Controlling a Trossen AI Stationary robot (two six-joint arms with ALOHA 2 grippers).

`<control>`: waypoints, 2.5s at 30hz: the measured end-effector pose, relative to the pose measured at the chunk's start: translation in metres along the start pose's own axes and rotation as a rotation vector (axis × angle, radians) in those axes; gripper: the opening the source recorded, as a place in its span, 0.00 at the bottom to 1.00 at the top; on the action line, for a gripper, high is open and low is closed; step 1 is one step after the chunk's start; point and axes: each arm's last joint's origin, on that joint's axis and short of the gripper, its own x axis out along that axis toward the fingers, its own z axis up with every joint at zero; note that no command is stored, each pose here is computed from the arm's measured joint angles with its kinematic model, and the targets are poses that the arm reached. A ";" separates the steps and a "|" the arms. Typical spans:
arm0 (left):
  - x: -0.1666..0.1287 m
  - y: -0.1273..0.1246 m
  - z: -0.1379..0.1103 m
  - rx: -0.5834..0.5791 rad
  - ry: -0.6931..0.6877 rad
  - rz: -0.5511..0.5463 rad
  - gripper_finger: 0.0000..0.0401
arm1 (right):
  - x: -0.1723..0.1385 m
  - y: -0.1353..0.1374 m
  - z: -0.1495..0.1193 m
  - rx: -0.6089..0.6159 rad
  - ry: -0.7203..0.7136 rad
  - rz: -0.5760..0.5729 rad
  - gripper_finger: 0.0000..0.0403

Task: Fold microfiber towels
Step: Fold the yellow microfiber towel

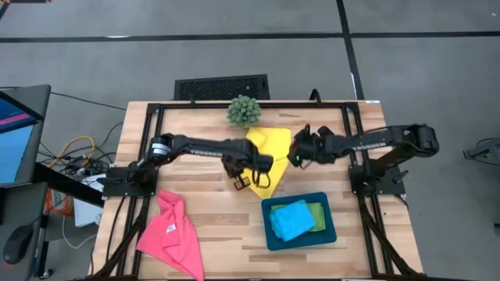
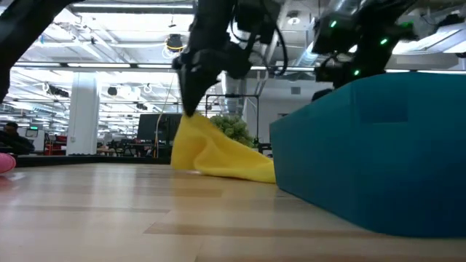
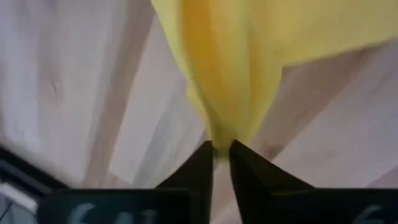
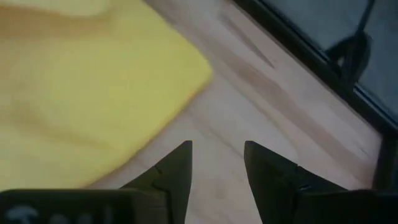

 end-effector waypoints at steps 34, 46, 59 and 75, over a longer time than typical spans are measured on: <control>0.047 0.061 0.095 -0.159 -0.554 -0.198 0.49 | 0.066 -0.059 0.032 0.168 0.182 0.160 0.50; 0.078 0.062 0.121 -0.181 -0.616 -0.184 0.49 | 0.066 -0.059 0.033 0.127 0.173 0.164 0.47; 0.102 0.058 0.125 -0.191 -0.562 -0.092 0.47 | 0.067 -0.059 0.033 0.105 0.165 0.168 0.47; 0.076 0.066 0.125 -0.180 -0.501 -0.078 0.03 | 0.066 -0.058 0.033 0.099 0.176 0.218 0.47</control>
